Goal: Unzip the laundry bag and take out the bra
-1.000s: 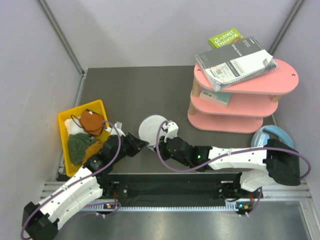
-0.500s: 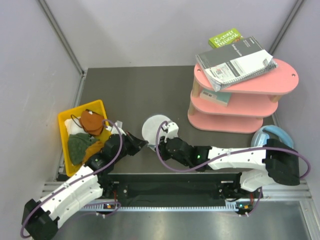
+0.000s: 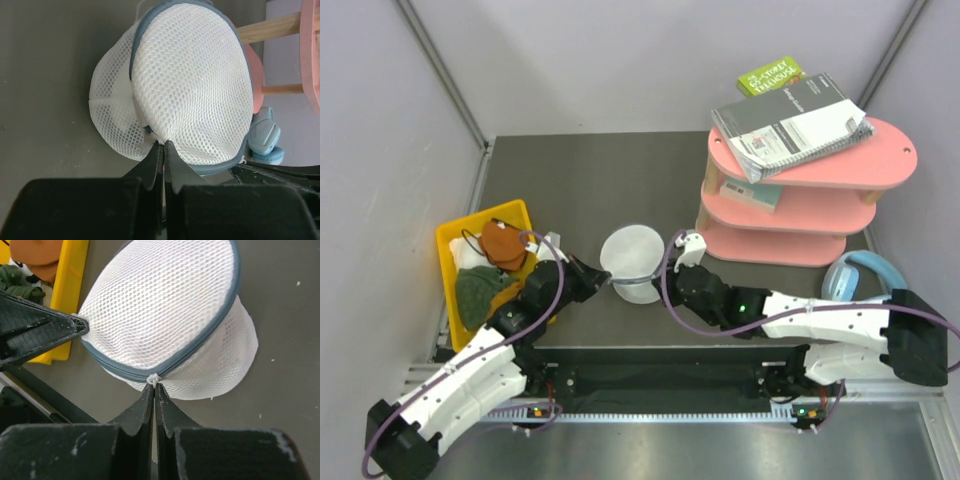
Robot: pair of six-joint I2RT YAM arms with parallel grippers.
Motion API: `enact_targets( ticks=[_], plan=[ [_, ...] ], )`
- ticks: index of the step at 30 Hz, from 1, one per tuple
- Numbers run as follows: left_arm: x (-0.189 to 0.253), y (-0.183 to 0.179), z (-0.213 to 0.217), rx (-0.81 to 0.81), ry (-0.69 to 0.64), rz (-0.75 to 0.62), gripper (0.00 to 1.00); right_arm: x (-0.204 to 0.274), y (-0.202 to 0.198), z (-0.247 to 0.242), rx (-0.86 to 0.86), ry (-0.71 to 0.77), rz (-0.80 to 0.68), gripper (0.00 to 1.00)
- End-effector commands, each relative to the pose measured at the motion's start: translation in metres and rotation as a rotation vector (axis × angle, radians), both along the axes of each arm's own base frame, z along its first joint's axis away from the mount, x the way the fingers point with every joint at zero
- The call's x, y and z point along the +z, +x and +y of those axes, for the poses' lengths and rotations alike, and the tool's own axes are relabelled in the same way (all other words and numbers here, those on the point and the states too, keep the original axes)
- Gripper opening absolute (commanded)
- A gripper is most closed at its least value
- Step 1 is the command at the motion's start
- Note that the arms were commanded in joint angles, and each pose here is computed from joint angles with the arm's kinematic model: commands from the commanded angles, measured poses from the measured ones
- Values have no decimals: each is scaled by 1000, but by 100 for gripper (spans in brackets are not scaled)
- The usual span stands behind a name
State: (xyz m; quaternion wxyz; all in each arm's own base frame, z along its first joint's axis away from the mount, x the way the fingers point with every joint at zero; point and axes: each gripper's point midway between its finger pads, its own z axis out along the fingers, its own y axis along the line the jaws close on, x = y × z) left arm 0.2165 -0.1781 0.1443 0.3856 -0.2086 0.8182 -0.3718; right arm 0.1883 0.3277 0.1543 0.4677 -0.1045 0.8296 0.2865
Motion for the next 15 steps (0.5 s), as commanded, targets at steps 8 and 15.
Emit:
enact_targets(
  ticks=[8, 15],
  plan=[
    [18, 45, 6, 4, 198, -78, 0, 14, 3, -2, 13, 7, -47, 0],
    [17, 78, 14, 27, 304, -79, 0, 21, -22, 43, 130, 74, -33, 0]
  ],
)
